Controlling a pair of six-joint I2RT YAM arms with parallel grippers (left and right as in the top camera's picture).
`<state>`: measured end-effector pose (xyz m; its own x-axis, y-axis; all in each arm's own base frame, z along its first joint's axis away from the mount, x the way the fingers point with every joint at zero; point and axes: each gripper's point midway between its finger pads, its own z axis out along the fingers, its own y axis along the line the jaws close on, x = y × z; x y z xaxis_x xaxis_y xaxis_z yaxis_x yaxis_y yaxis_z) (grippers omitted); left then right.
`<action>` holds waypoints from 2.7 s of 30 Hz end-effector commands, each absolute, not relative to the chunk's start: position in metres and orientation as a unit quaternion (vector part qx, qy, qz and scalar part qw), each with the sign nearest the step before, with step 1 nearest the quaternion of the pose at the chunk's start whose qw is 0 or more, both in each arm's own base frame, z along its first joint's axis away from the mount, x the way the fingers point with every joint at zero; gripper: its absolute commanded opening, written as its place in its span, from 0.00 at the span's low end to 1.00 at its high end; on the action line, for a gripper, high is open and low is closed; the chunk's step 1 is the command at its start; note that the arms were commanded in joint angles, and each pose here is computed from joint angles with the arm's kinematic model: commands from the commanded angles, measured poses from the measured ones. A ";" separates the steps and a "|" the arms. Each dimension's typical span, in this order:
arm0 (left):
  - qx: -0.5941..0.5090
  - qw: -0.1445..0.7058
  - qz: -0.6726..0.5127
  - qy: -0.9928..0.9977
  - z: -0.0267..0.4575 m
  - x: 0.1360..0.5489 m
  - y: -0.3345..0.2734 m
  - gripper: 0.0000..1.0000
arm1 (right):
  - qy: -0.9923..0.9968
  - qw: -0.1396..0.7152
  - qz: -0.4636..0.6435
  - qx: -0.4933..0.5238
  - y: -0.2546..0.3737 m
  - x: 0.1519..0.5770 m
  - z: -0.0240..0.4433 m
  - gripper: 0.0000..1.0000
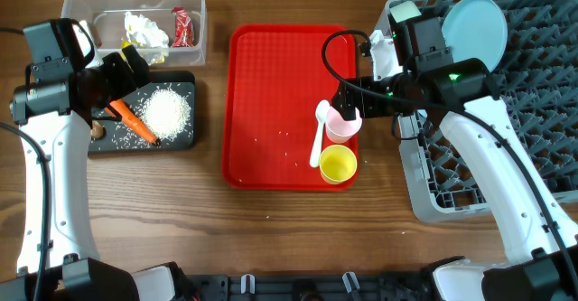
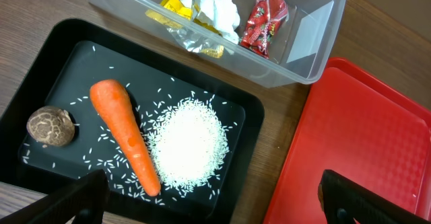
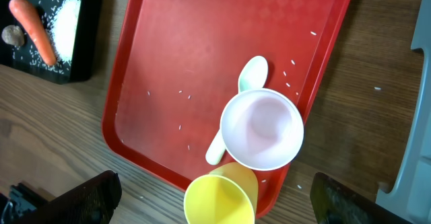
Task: Sort waste into correct bins and load items into the dishwasher rack
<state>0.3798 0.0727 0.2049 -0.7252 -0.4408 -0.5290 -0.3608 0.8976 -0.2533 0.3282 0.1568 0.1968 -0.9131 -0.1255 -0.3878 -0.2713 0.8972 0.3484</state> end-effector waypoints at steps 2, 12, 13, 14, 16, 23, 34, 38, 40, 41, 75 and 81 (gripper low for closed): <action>-0.213 0.304 -0.062 0.926 0.207 0.381 0.076 1.00 | 0.957 0.170 0.206 -0.117 0.160 0.323 0.192 0.92; -0.213 0.304 -0.063 0.926 0.207 0.381 0.076 1.00 | 0.956 0.172 0.206 -0.118 0.160 0.324 0.193 0.93; -0.213 0.304 -0.062 0.926 0.207 0.381 0.076 1.00 | 0.956 0.172 0.206 -0.118 0.160 0.324 0.193 0.93; -0.213 0.304 -0.062 0.926 0.207 0.381 0.076 1.00 | 0.956 0.172 0.206 -0.118 0.160 0.324 0.193 0.93; -0.213 0.304 -0.062 0.926 0.207 0.381 0.076 1.00 | 0.956 0.173 0.206 -0.118 0.160 0.323 0.194 0.92; -0.213 0.304 -0.062 0.926 0.207 0.381 0.076 1.00 | 0.950 0.194 0.206 -0.134 0.155 0.308 0.216 0.89; -0.213 0.304 -0.062 0.926 0.207 0.381 0.076 1.00 | 0.952 0.223 0.171 -0.124 0.122 0.248 0.257 0.92; -0.213 0.304 -0.062 0.926 0.207 0.381 0.076 1.00 | 0.956 0.208 0.170 -0.120 0.118 0.234 0.257 0.92; -0.213 0.304 -0.062 0.926 0.207 0.381 0.076 1.00 | 0.955 0.209 0.171 -0.120 0.118 0.233 0.258 0.92; -0.213 0.304 -0.063 0.926 0.207 0.381 0.076 1.00 | 0.955 0.210 0.171 -0.120 0.118 0.233 0.258 0.92; -0.213 0.305 -0.062 0.926 0.207 0.382 0.076 1.00 | 0.977 0.125 0.172 -0.036 0.145 0.316 0.174 0.85; -0.211 0.308 -0.068 0.925 0.208 0.383 0.074 1.00 | 0.975 0.166 0.145 -0.019 0.131 0.322 0.190 0.86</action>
